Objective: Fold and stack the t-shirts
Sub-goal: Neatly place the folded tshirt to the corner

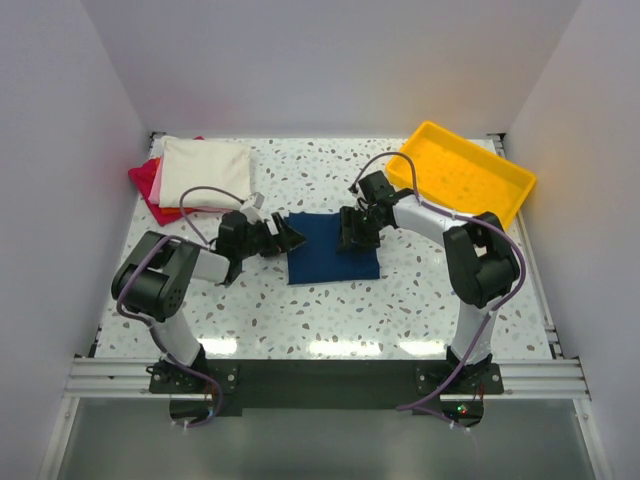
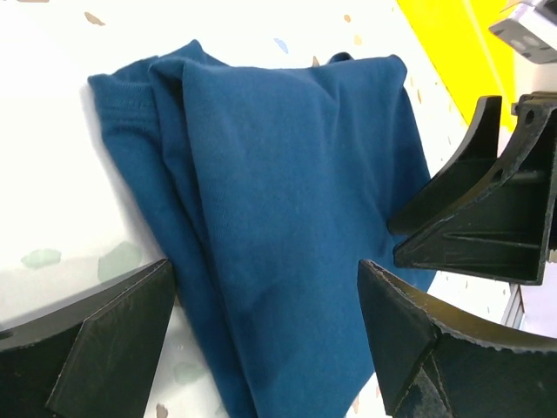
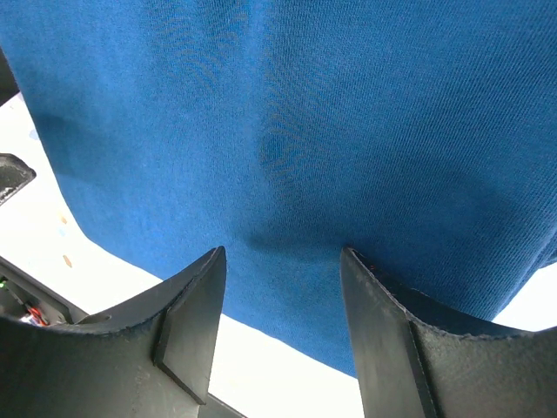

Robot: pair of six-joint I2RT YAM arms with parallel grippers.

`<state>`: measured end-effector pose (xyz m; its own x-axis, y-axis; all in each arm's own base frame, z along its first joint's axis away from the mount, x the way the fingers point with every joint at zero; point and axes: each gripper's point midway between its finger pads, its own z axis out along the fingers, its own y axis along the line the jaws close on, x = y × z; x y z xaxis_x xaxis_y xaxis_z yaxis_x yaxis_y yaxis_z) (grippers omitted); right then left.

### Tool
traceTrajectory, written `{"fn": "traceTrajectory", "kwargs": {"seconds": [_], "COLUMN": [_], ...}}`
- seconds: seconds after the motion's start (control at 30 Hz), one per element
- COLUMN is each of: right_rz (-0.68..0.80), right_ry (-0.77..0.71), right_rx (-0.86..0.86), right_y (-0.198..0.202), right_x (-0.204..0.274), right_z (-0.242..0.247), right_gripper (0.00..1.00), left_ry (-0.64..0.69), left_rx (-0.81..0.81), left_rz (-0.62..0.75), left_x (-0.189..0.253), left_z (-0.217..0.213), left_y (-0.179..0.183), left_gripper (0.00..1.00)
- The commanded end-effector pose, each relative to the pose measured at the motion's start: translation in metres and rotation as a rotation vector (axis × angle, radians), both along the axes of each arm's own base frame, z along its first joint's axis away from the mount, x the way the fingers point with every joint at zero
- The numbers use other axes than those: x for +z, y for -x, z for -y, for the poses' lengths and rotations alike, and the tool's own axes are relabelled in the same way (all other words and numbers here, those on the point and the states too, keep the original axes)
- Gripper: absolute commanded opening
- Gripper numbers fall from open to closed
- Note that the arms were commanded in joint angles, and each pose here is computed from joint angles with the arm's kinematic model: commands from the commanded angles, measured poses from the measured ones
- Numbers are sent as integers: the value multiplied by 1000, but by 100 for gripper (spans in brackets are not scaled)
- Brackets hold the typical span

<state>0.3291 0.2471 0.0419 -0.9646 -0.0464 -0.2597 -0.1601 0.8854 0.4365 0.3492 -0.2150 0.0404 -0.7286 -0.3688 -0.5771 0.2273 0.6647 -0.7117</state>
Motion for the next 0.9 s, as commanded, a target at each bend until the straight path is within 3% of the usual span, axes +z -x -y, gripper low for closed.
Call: {"fn": "traceTrajectory", "kwargs": {"seconds": [0.0, 0.6, 0.7, 0.73, 0.87], "right_rz": [29, 13, 15, 14, 13], "right_ry": [9, 15, 13, 14, 13], "right_rx": [-16, -15, -15, -15, -14], "right_y": [-4, -7, -9, -8, -9], "right_x": [7, 0, 0, 0, 0], "right_z": [2, 0, 0, 0, -1], "right_gripper": [58, 59, 58, 58, 59], "left_ry": [-46, -2, -17, -26, -69], "left_rx": [13, -122, -121, -123, -105], "left_rz": [-111, -211, -238, -242, -267], "left_x": [-41, -66, -73, -75, -84], "left_z": [-7, 34, 37, 38, 37], "left_y": [19, 53, 51, 50, 41], "left_gripper": [90, 87, 77, 68, 50]}}
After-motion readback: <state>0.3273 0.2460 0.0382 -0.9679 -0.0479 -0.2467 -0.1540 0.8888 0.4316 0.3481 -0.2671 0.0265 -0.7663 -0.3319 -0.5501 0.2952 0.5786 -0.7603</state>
